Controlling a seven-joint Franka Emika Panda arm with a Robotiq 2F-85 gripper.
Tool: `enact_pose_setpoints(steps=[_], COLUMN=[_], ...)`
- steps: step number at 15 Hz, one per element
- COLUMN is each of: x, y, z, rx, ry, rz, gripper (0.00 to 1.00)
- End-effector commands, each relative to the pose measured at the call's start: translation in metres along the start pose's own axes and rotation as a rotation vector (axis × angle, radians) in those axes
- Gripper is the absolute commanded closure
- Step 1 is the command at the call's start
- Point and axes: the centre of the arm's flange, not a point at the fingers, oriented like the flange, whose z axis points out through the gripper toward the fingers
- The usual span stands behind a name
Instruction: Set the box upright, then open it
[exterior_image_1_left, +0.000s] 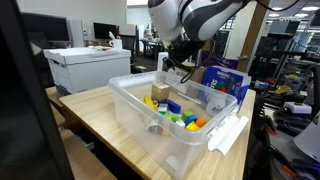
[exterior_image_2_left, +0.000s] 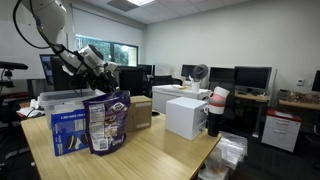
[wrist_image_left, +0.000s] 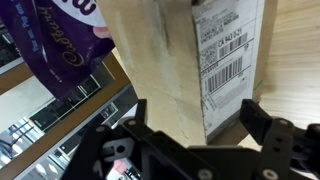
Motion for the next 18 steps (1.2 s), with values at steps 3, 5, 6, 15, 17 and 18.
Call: enact_pose_setpoints(steps=[3, 5, 6, 15, 17, 18], x=[0.0, 0.001, 0.002, 0.015, 0.019, 0.021], y=[0.01, 0.012, 0.014, 0.029, 0.034, 0.036], z=[0.011, 0.012, 0.013, 0.02, 0.021, 0.022], rx=[-0.01, -0.007, 0.005, 0.048, 0.054, 0.065], ry=[0.023, 0.013, 0.0, -0.04, -0.046, -0.055], rz=[-0.081, -0.086, -0.085, -0.091, -0.095, -0.099], gripper=[0.46, 0.55, 0.61, 0.92, 0.94, 0.95])
